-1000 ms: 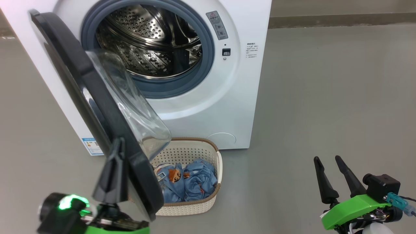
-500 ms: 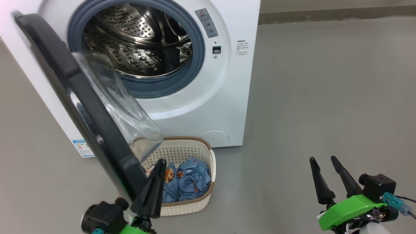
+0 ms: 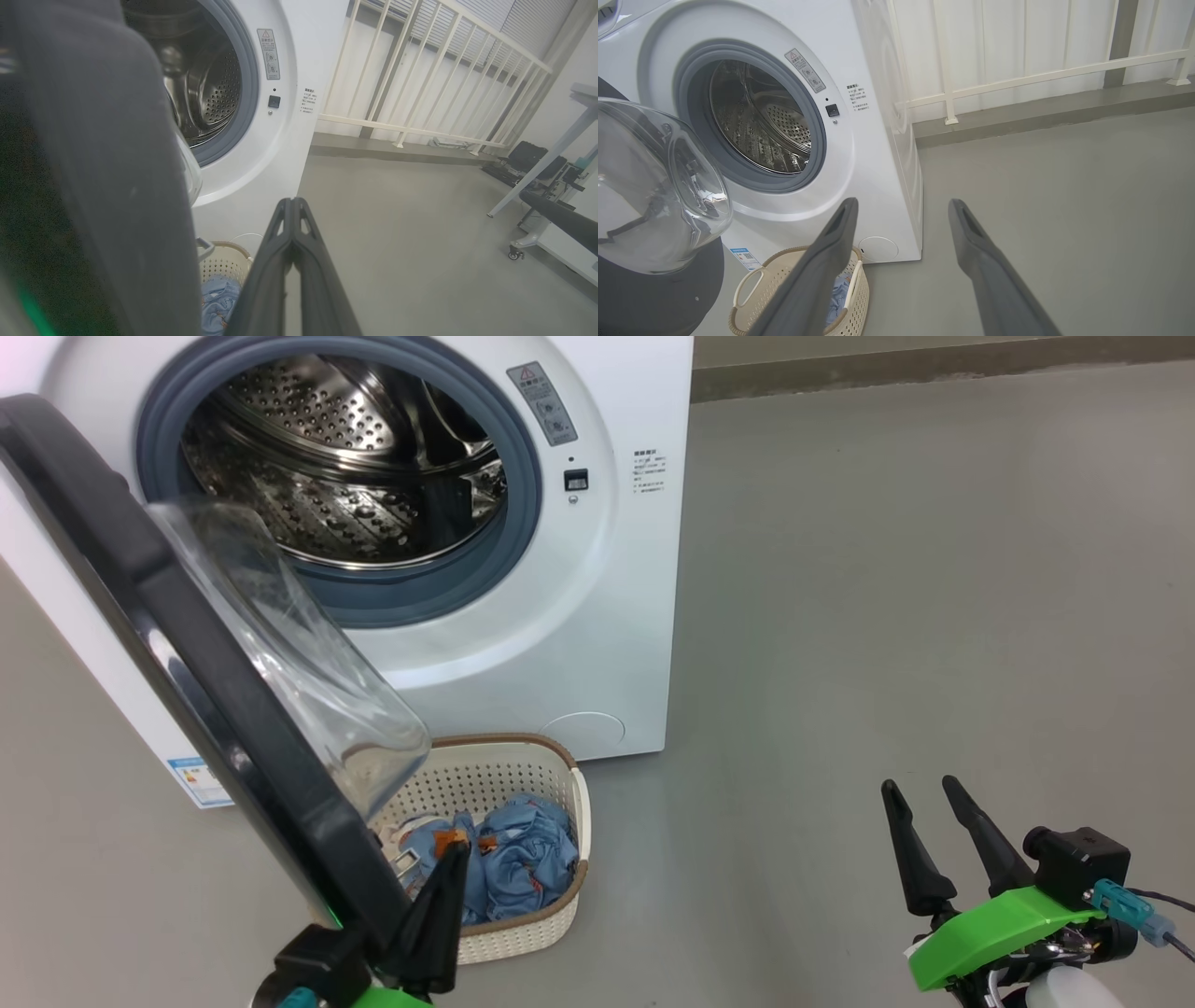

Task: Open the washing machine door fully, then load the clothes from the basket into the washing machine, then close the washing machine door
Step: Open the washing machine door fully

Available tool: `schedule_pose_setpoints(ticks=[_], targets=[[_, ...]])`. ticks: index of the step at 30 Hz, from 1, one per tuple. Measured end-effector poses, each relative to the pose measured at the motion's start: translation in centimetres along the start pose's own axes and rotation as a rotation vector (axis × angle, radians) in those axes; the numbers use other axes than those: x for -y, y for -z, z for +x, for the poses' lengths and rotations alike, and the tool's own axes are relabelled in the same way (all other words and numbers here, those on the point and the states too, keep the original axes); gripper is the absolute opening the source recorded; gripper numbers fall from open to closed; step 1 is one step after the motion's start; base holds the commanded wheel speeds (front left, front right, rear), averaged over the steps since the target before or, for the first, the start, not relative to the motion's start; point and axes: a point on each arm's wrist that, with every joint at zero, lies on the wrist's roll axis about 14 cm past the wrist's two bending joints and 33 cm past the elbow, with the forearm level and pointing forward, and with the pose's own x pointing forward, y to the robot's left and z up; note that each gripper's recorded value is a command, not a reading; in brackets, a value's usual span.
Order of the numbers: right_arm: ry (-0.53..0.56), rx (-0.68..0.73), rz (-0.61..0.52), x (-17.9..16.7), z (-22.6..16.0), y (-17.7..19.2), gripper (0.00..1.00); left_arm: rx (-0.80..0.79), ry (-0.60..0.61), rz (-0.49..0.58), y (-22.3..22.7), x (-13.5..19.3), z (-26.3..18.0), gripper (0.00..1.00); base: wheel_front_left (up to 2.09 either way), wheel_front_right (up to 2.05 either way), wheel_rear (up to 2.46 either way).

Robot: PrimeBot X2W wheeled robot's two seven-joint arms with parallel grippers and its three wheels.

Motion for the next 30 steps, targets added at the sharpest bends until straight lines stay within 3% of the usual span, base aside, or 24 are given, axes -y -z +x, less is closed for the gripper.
schedule_pose_setpoints(ticks=[30], targets=[[-0.099, -0.028, 0.01, -3.4, 2.4, 1.0, 1.0, 0.084, -0.224, -0.018, -1.8, -6.5, -3.3, 0.0, 0.0, 0.0, 0.0]])
